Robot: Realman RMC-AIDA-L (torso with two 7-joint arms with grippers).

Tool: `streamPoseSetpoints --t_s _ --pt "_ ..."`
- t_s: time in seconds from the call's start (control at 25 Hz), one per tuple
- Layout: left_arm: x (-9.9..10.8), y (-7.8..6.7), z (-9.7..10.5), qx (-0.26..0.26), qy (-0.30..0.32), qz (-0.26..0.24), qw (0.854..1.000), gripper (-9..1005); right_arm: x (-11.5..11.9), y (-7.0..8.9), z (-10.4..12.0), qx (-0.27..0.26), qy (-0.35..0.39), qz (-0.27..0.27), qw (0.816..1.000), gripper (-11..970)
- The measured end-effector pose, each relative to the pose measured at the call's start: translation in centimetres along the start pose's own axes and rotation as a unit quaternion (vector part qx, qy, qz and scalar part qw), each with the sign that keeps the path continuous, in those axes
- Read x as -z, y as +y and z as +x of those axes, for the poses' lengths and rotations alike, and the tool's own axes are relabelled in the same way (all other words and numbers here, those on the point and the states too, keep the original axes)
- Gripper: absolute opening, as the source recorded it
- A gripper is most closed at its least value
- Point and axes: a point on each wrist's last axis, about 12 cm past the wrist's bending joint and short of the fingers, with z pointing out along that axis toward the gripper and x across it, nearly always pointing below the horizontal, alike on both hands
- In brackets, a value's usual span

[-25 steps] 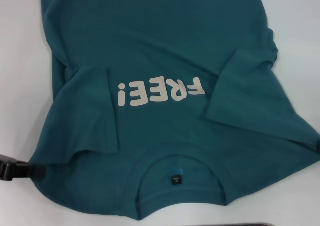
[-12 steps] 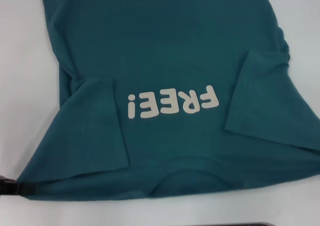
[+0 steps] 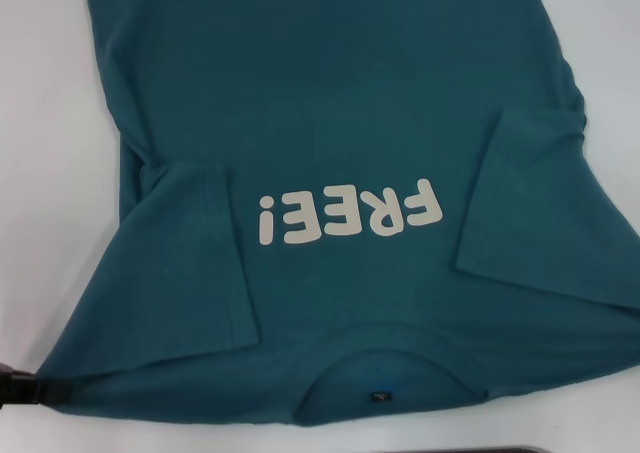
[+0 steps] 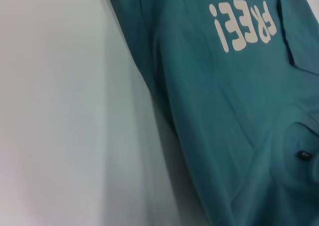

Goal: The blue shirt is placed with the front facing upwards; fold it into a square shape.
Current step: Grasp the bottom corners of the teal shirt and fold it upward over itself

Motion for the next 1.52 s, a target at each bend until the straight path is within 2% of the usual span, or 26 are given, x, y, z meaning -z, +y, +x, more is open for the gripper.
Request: streamPoseSetpoints --t_s 0.6,0.92,1.12,1.16,1.24,1.32,1.36,1.4,1.44,1.52 --pt "-0.6 0.0 1.0 0.006 -0.003 0.009 1.000 1 1.7 -0.1 1.6 -0.004 -0.028 -0.003 1.000 30" --pt "-0.2 -0.1 0.1 -0.011 -0.030 0.013 0.999 1 1.2 0.1 0.2 0.011 -0.035 -0.009 0.999 29" --pt "0.7 -0.5 -2.4 -0.042 -0.080 0.017 0.996 1 0.4 0.5 -2.0 0.035 -0.058 -0.017 0.998 29" --pt "0.9 -0.7 -3.3 -0.051 -0.094 0.018 0.994 1 -0.3 0.8 -3.1 0.047 -0.061 -0.024 0.997 29" --pt "1.1 -1.0 -4.8 -0.066 -0.115 0.017 0.991 1 -0.8 1.1 -3.7 0.054 -0.061 -0.029 0.996 29" --pt "1.1 -1.0 -4.8 -0.066 -0.115 0.017 0.991 1 -1.7 1.4 -4.9 0.066 -0.065 -0.032 0.995 30" --pt "1.1 -1.1 -5.8 -0.074 -0.124 0.014 0.989 1 -2.1 1.6 -5.6 0.072 -0.068 -0.034 0.995 30" --pt "0.9 -1.6 -8.3 -0.091 -0.138 0.006 0.986 1 -2.6 1.8 -6.2 0.078 -0.071 -0.035 0.994 30" --pt "0.7 -1.9 -9.6 -0.098 -0.145 0.002 0.985 1 -2.9 2.0 -6.9 0.084 -0.076 -0.037 0.993 30" --pt "0.6 -2.1 -10.9 -0.104 -0.150 -0.003 0.983 1 -3.6 2.4 -8.3 0.096 -0.084 -0.038 0.991 30"
